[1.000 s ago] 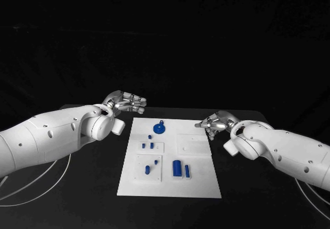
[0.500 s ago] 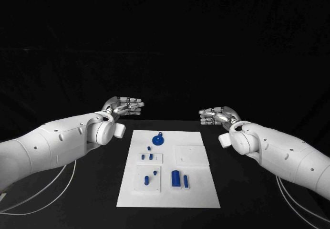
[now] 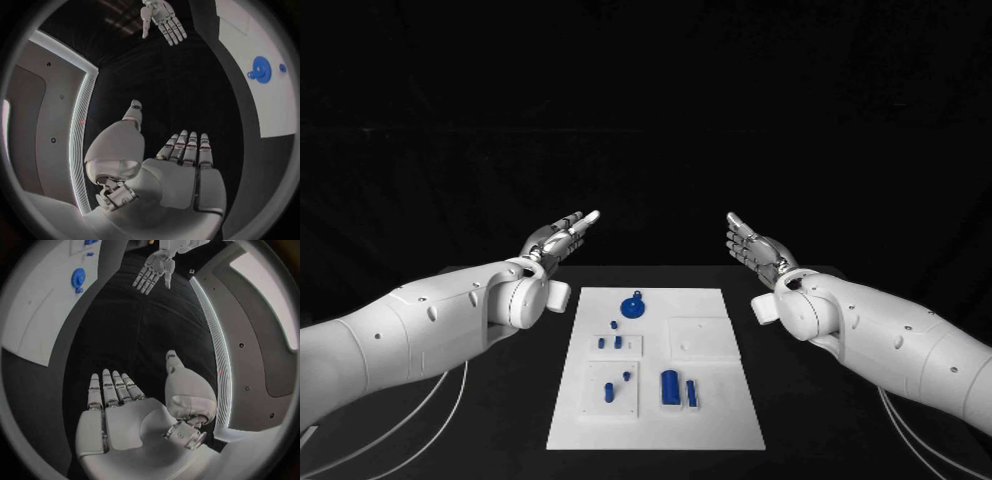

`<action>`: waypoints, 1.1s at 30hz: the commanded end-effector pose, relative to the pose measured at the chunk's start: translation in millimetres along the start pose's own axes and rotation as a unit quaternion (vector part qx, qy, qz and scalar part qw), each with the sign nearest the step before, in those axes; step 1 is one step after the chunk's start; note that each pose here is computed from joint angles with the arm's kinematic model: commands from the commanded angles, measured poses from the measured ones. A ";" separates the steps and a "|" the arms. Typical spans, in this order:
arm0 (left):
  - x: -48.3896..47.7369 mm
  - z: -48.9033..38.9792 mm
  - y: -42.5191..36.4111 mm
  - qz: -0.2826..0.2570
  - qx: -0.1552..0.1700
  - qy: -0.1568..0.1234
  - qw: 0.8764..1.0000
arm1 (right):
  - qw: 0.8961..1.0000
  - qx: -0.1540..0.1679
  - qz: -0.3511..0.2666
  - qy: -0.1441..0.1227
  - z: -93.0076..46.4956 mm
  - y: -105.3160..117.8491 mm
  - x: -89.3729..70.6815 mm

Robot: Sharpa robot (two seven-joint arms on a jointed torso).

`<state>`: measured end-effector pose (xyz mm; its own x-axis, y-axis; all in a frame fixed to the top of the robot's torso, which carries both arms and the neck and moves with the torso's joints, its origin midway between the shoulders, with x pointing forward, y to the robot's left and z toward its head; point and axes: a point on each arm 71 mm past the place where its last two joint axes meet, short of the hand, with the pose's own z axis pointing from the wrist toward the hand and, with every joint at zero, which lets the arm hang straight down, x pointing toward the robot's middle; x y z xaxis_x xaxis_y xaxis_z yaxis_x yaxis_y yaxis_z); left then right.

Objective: Assemble the parts on the task board

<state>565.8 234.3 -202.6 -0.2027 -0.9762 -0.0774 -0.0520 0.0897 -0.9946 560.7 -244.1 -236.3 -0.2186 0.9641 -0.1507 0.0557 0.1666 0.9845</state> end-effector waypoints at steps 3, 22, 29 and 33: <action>16.2 -19.9 10.8 -0.009 0.017 -0.037 0.999 | 0.998 -0.035 0.032 -0.039 -12.6 9.8 14.4; 63.7 -91.9 23.2 -0.047 0.031 -0.092 0.994 | 0.991 -0.038 0.085 -0.098 -86.3 15.0 69.4; 63.7 -91.9 23.2 -0.047 0.031 -0.092 0.994 | 0.991 -0.038 0.085 -0.099 -86.8 15.0 69.7; 63.7 -91.9 23.2 -0.047 0.031 -0.092 0.994 | 0.991 -0.038 0.085 -0.099 -86.8 15.0 69.7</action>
<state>462.2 192.3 -226.4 -0.0323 -0.9993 0.0171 -0.0265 -0.0163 -0.9995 462.0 -191.6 -226.1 -0.0344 0.9994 0.0101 0.0221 -0.0094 0.9997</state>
